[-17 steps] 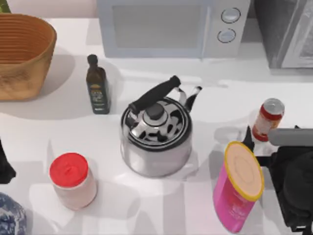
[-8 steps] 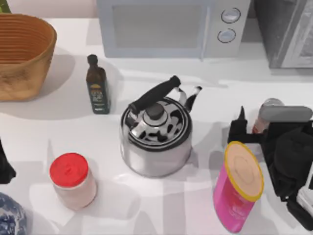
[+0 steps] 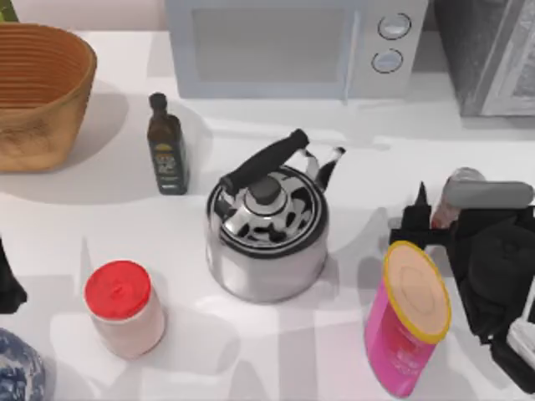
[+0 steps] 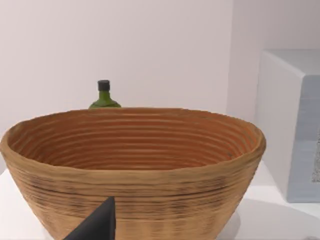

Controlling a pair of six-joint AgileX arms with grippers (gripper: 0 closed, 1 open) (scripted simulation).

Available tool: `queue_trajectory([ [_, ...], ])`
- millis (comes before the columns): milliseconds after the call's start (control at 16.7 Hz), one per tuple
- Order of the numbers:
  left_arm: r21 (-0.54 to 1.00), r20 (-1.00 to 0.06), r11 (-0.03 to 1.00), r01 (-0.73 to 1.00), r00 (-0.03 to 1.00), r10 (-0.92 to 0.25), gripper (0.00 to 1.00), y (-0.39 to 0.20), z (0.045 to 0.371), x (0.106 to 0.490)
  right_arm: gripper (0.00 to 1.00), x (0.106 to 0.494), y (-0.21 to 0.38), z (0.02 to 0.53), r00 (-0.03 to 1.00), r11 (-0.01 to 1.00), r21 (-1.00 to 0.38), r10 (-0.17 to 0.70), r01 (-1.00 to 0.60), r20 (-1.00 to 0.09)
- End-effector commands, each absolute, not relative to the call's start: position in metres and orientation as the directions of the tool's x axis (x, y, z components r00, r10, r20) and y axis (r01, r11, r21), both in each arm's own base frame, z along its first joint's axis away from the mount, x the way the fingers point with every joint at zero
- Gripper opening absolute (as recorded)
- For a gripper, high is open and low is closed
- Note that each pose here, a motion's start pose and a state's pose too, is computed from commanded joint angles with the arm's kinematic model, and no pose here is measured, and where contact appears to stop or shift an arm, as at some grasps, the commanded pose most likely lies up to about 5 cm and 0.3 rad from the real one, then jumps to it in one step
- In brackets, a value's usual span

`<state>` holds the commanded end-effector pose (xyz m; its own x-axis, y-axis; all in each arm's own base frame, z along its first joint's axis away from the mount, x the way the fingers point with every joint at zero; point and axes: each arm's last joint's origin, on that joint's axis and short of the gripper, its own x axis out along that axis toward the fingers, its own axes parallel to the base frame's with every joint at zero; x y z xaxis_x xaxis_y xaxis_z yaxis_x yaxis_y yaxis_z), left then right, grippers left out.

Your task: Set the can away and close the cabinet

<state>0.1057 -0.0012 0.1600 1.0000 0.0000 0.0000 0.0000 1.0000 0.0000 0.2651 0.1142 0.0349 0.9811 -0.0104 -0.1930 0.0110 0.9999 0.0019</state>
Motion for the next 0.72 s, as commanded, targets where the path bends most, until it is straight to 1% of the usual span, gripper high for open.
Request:
queue_trajectory([
  [480,0.0,0.0,1.0,0.0,1.0,0.0,1.0,-0.0012,0.16,0.1057,0.02,0.2651,0.1142,0.0349,0.981,1.0,0.002,-0.01,0.011,-0.193],
  [540,0.0,0.0,1.0,0.0,1.0,0.0,1.0,-0.0012,0.16,0.1057,0.0,0.2651,0.1142,0.0349,0.981,1.0,0.002,-0.01,0.011,-0.193],
  [720,0.0,0.0,1.0,0.0,1.0,0.0,1.0,-0.0012,0.16,0.1057,0.0,0.2651,0.1142,0.0349,0.981,1.0,0.002,-0.01,0.011,-0.193],
])
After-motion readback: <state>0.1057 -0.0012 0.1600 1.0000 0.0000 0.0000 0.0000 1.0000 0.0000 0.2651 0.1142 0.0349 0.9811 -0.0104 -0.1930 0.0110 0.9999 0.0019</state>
